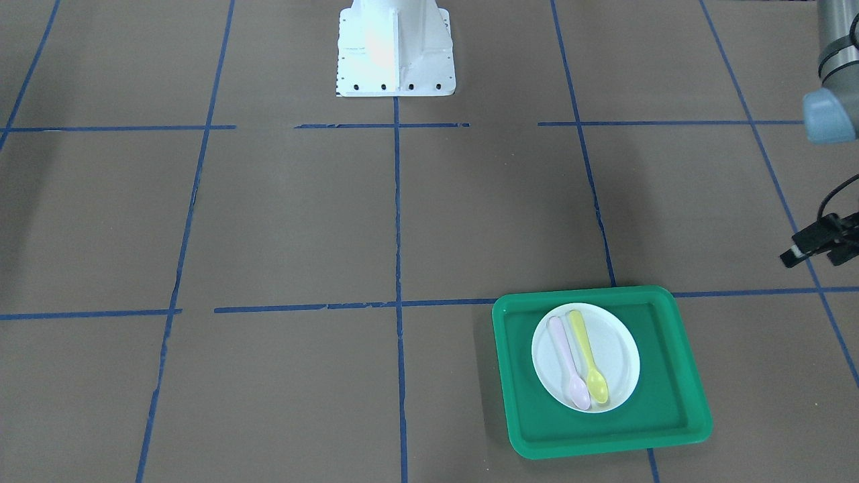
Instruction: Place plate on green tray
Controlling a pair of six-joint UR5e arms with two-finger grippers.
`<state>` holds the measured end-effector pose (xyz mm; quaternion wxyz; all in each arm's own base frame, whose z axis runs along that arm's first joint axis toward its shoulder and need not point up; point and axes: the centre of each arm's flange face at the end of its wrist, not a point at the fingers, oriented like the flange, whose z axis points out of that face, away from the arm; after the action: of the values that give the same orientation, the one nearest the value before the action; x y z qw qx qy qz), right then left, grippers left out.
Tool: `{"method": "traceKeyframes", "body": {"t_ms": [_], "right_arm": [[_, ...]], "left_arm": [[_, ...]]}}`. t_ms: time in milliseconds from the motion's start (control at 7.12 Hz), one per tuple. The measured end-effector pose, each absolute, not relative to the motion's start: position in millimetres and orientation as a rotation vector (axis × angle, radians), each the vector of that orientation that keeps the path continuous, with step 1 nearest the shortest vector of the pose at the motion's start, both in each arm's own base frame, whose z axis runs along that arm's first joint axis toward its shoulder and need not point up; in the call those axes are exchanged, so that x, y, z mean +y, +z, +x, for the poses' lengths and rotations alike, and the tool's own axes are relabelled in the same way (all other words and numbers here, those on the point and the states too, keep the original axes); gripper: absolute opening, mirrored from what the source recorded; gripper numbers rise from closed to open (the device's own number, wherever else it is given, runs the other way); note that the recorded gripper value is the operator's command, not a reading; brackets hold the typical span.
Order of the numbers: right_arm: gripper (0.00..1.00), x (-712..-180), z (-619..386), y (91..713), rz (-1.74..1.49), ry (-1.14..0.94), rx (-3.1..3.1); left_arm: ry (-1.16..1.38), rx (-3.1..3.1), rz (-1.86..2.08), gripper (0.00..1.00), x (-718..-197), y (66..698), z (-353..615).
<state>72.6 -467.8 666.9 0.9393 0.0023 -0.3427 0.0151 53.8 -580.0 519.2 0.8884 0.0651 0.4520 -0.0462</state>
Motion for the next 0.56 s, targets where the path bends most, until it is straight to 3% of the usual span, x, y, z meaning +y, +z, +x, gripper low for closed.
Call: {"method": "traceKeyframes", "body": {"t_ms": [561], "right_arm": [[1.00,-468,73,667,0.004,0.031,-0.700]], "left_arm": [[0.021,0.822,0.164,1.00,-439,641,-69]]}}
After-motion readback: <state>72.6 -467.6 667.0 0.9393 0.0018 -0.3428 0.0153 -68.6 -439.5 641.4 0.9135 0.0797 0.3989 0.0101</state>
